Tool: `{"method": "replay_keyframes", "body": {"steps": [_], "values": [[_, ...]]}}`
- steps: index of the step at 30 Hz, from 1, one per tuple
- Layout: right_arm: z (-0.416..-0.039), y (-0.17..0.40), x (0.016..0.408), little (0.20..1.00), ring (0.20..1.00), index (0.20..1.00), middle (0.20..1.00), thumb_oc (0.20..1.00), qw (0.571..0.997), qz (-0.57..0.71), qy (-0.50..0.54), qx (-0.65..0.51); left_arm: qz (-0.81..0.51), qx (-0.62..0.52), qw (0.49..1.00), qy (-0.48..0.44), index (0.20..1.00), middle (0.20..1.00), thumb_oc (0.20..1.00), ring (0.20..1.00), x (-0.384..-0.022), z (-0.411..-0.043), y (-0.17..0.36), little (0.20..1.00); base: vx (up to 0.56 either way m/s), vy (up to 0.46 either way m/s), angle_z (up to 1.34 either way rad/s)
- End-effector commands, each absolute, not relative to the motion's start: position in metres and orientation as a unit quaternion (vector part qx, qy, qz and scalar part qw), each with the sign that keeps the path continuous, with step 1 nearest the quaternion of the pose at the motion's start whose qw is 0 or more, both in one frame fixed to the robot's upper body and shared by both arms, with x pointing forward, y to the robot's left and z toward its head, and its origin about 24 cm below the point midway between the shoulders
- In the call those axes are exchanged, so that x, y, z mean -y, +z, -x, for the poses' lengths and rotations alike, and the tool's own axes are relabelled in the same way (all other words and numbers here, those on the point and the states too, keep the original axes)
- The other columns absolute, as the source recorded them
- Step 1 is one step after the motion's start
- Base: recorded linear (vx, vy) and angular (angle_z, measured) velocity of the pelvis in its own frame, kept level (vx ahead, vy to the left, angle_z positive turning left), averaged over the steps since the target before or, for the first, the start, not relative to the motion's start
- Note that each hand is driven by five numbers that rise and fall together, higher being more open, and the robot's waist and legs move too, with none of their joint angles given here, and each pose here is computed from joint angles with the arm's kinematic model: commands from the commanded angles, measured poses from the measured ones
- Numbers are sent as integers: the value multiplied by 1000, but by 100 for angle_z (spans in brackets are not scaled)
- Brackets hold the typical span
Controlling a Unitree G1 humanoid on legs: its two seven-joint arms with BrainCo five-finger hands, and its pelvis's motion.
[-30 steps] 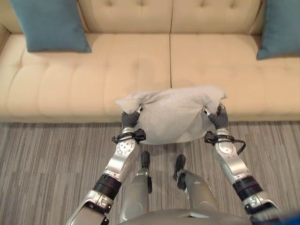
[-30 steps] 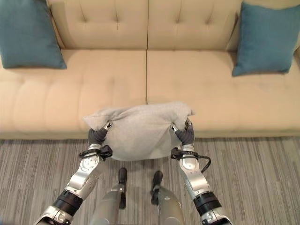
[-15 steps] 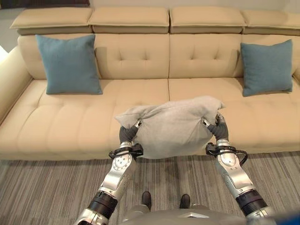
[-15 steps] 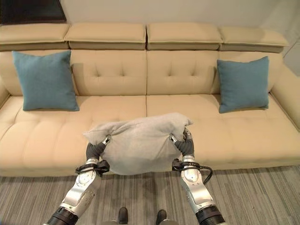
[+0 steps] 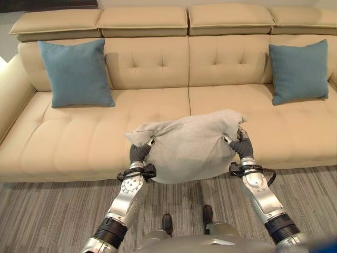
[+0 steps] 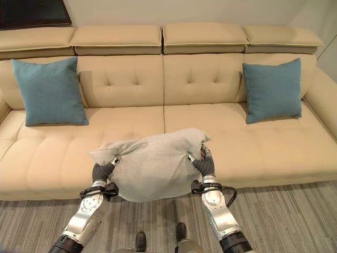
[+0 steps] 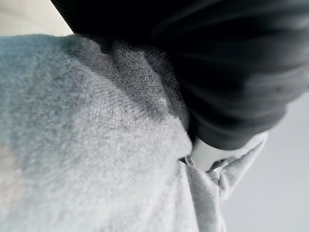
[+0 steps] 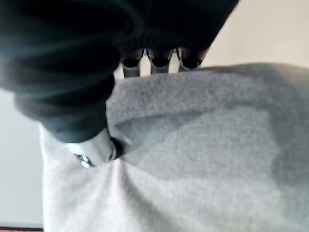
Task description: Pick up all the scattered cushions and arrange them neatly on the sofa.
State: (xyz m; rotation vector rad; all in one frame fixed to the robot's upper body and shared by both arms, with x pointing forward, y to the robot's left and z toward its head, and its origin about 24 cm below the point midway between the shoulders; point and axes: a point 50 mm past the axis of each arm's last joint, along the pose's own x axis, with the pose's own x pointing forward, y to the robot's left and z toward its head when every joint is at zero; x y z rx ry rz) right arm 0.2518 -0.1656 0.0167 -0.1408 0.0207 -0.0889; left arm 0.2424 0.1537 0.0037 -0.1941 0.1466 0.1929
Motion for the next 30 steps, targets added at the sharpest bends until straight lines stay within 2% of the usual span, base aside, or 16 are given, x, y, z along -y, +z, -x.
{"method": "replay_keyframes", "body": {"steps": [1, 11, 19, 24, 30], "values": [[-264, 74, 149, 200, 200, 200, 200, 200, 990, 34, -16, 137, 122, 53, 991, -3, 200, 200, 200, 200, -117, -265, 54, 200, 160, -203, 58], [-258, 69, 160, 200, 200, 200, 200, 200, 992, 20, -33, 120, 119, 35, 992, -5, 200, 200, 200, 200, -118, -261, 48, 200, 138, -43, 31], [-258, 69, 152, 200, 200, 200, 200, 200, 992, 14, -21, 123, 116, 34, 993, -9, 200, 200, 200, 200, -120, -257, 47, 200, 193, 121, -37], [-266, 83, 132, 200, 200, 200, 200, 200, 988, -2, 17, 153, 89, 61, 994, 3, 200, 200, 200, 200, -133, -258, 55, 200, 169, 196, -34], [-269, 87, 130, 200, 200, 200, 200, 200, 986, 4, 24, 164, 95, 66, 993, 5, 200, 200, 200, 200, -134, -260, 56, 200, 144, -24, -15]]}}
